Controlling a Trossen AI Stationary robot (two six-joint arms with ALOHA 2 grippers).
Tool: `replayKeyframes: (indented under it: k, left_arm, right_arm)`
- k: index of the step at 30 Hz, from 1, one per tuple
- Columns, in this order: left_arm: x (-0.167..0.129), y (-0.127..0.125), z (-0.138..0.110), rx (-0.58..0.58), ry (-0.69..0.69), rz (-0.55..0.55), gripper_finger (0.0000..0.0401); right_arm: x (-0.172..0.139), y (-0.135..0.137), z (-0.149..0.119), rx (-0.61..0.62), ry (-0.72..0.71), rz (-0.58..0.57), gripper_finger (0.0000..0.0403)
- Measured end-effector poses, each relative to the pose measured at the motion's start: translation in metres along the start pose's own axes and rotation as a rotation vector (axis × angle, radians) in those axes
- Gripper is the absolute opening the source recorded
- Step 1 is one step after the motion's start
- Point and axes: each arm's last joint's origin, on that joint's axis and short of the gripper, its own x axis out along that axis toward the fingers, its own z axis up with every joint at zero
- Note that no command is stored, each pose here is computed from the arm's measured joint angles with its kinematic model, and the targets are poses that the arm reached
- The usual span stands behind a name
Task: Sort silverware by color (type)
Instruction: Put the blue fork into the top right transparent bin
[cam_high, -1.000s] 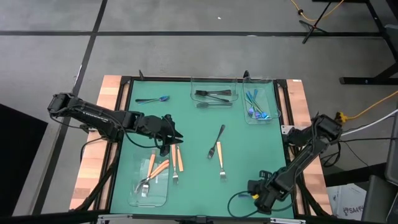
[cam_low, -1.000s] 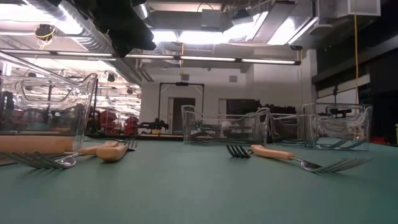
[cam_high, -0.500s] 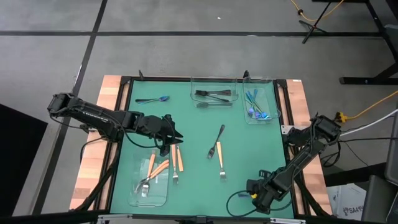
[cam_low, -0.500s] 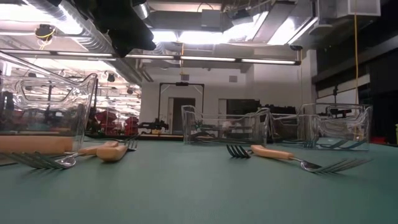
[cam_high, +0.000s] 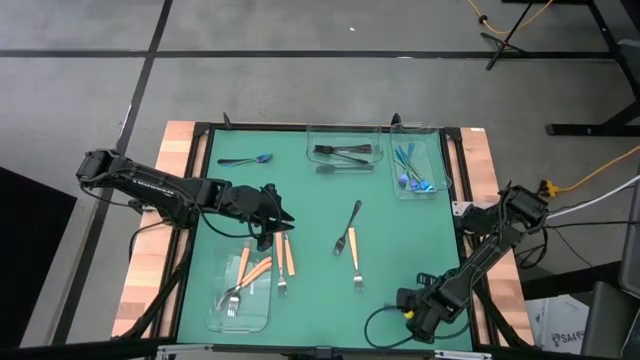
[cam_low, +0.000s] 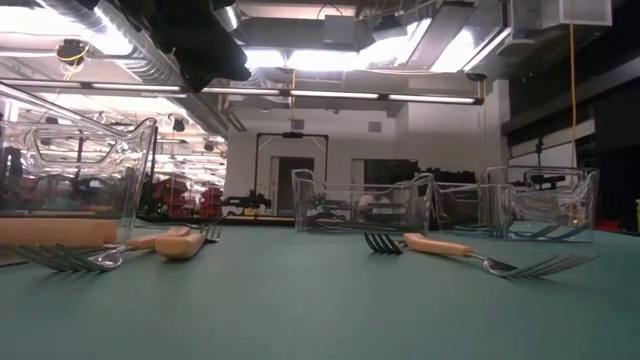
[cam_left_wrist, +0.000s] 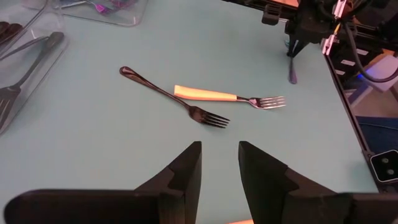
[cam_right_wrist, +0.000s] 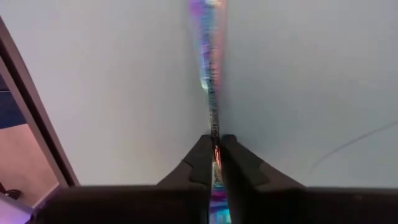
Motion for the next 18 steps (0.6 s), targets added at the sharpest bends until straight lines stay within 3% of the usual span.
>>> replayKeyframes:
  k: [4, 18]
  left_arm:
    - [0.0, 0.0, 0.0, 0.0, 0.0, 0.0, 0.01]
    - [0.0, 0.0, 0.0, -0.001, -0.002, 0.0, 0.01]
  right_arm:
    - [0.0, 0.0, 0.0, 0.001, -0.005, -0.002, 0.0003]
    - [-0.011, 0.007, 0.019, 0.033, -0.077, 0.036, 0.0001]
